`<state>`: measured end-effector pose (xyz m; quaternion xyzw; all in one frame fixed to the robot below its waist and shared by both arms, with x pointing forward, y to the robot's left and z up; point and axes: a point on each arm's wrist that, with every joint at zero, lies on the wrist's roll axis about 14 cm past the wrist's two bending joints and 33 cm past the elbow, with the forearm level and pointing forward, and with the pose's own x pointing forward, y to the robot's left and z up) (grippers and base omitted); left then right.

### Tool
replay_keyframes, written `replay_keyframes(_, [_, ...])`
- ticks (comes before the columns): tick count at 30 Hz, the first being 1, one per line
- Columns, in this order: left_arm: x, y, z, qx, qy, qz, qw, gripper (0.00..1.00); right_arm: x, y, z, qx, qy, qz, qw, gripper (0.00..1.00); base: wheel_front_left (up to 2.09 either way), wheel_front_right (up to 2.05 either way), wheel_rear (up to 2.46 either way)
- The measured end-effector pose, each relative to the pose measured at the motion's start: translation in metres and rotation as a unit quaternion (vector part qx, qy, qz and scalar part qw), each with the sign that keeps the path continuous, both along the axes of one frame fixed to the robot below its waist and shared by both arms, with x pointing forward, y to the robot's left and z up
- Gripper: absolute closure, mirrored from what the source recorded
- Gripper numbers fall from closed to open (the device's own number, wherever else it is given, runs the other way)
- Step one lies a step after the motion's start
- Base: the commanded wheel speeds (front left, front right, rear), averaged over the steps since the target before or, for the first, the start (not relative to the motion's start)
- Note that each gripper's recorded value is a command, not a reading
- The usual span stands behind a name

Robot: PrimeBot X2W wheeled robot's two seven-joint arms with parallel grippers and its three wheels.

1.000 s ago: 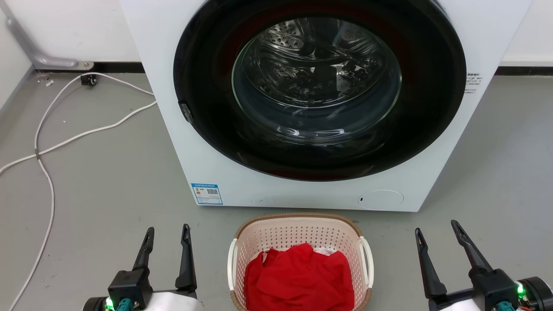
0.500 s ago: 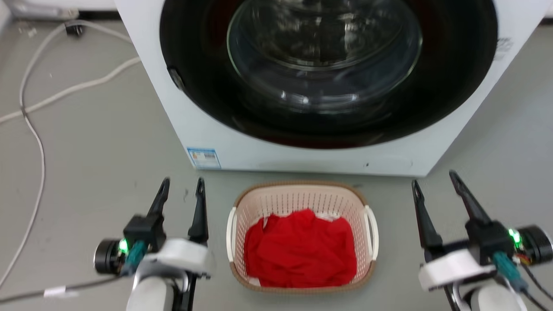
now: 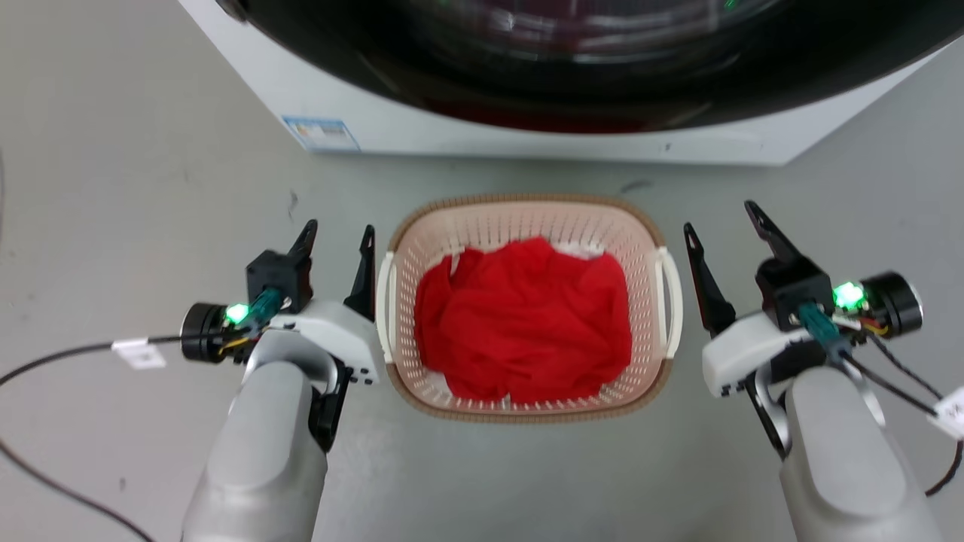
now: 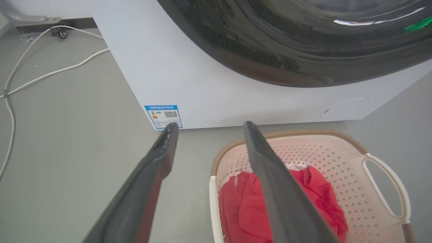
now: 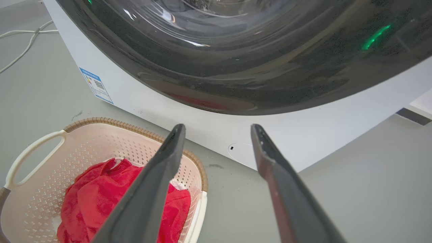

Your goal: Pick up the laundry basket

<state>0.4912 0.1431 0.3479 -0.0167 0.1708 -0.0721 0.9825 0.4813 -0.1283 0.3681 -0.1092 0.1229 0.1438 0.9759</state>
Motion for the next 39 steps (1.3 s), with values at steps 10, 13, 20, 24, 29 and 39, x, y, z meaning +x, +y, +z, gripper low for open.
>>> replay_keyframes(10, [-0.005, -0.015, -0.098, 0.013, 0.136, -0.043, 0.99, 0.0, -0.005, -0.008, -0.111, -0.034, 0.154, 0.006, 0.988, 0.0, 0.0, 0.0, 0.0])
replay_keyframes(13, [-0.009, -0.016, -0.121, 0.017, 0.169, -0.048, 0.984, 0.0, -0.008, -0.01, -0.134, -0.038, 0.186, 0.006, 0.982, 0.0, 0.0, 0.0, 0.0])
replay_keyframes(20, [-0.018, -0.018, -0.165, 0.024, 0.228, -0.057, 0.972, 0.0, -0.017, -0.011, -0.179, -0.044, 0.246, 0.009, 0.968, 0.0, 0.0, 0.0, 0.0])
replay_keyframes(24, [-0.026, -0.017, -0.184, 0.026, 0.255, -0.058, 0.965, 0.0, -0.022, -0.01, -0.197, -0.043, 0.271, 0.01, 0.962, 0.0, 0.0, 0.0, 0.0])
replay_keyframes(29, [-0.037, -0.015, -0.201, 0.029, 0.281, -0.059, 0.958, 0.0, -0.033, -0.008, -0.218, -0.039, 0.303, 0.011, 0.952, 0.0, 0.0, 0.0, 0.0])
replay_keyframes(39, [-0.052, -0.015, -0.217, 0.031, 0.31, -0.066, 0.948, 0.0, -0.047, -0.003, -0.237, -0.033, 0.341, 0.015, 0.939, 0.0, 0.0, 0.0, 0.0])
